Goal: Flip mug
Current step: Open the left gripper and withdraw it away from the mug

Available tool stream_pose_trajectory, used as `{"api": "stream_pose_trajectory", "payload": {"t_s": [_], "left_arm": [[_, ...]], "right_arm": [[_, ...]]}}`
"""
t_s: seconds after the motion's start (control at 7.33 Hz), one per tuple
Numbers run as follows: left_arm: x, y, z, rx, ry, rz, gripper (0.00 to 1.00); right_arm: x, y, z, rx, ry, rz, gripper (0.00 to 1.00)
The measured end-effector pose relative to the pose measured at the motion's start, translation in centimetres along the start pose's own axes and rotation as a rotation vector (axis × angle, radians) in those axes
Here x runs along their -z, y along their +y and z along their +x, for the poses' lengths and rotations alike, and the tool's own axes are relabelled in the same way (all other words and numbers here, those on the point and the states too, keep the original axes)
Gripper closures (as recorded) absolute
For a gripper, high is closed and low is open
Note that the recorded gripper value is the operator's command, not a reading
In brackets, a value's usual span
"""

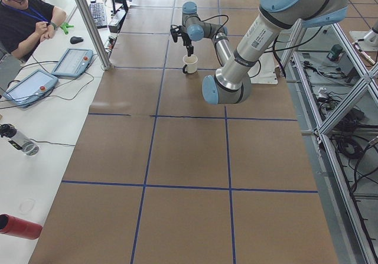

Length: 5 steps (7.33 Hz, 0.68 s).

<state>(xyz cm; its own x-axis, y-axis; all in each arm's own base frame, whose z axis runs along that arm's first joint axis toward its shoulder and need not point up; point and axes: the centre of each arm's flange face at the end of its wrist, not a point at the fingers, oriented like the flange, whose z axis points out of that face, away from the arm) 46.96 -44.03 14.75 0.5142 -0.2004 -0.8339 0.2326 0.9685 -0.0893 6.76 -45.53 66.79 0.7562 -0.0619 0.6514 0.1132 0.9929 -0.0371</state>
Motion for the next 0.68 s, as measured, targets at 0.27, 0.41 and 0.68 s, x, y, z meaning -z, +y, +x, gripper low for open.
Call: {"api": "stream_pose_trajectory", "payload": {"t_s": [0.27, 0.41, 0.68], "left_arm": [[4.1, -5.3, -9.4, -0.161, -0.047, 0.083, 0.0], [6.0, -8.7, -14.2, -0.243, -0.086, 0.103, 0.0], [11.2, -15.3, -25.6, -0.407, -0.173, 0.119, 0.0]], "right_arm": [[0.0, 0.0, 0.0, 0.0, 0.0, 0.0, 0.0], [0.0, 0.0, 0.0, 0.0, 0.0, 0.0, 0.0], [0.0, 0.0, 0.0, 0.0, 0.0, 0.0, 0.0]]}}
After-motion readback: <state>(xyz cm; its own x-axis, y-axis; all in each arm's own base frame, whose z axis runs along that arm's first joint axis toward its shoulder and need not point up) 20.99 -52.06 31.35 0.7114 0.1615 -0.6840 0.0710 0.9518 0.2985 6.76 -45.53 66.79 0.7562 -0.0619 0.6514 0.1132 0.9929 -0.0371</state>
